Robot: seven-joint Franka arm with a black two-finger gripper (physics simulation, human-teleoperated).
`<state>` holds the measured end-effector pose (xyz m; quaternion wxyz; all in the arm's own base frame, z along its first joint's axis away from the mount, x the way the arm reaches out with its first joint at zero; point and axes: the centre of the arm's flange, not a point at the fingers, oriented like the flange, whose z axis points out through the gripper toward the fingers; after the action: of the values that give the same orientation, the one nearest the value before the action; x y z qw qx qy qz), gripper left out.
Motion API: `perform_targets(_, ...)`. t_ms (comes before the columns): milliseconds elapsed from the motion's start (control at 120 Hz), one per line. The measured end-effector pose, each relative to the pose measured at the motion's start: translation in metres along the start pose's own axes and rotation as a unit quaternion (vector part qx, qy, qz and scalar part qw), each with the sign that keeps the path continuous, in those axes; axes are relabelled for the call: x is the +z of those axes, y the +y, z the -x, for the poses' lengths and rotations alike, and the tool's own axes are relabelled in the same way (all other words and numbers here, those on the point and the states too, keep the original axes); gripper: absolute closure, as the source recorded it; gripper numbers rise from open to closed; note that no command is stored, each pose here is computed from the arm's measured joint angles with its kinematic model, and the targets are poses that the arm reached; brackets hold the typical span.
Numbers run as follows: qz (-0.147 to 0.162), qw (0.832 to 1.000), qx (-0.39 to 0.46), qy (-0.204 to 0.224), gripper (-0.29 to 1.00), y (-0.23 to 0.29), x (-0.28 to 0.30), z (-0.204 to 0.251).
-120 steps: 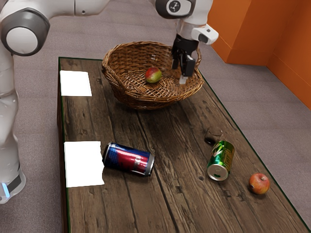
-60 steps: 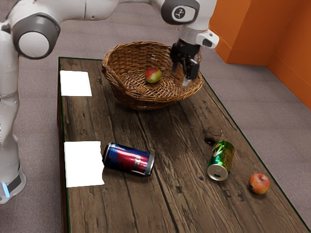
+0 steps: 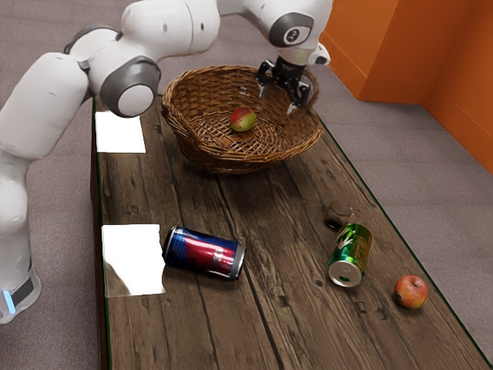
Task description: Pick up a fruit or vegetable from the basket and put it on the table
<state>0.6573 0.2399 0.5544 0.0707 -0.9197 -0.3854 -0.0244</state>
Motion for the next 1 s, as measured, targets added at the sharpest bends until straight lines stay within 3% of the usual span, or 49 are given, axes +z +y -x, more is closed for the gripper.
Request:
perform_targets(117, 0.01, 1.0, -0.009, -0.018, 0.0, -0.002, -0.003, 0.005)
perform_targets(225, 0.012, 0.997, -0.005, -0.07, 0.0, -0.008, -0.001, 0.045)
perform_targets(300, 0.01, 0.996, -0.01, -0.084, 0.0, -0.025, 0.0, 0.069)
perform_targets(1000, -0.007, 0.996, -0.048, -0.075, 0.0, -0.031, 0.05, 0.067)
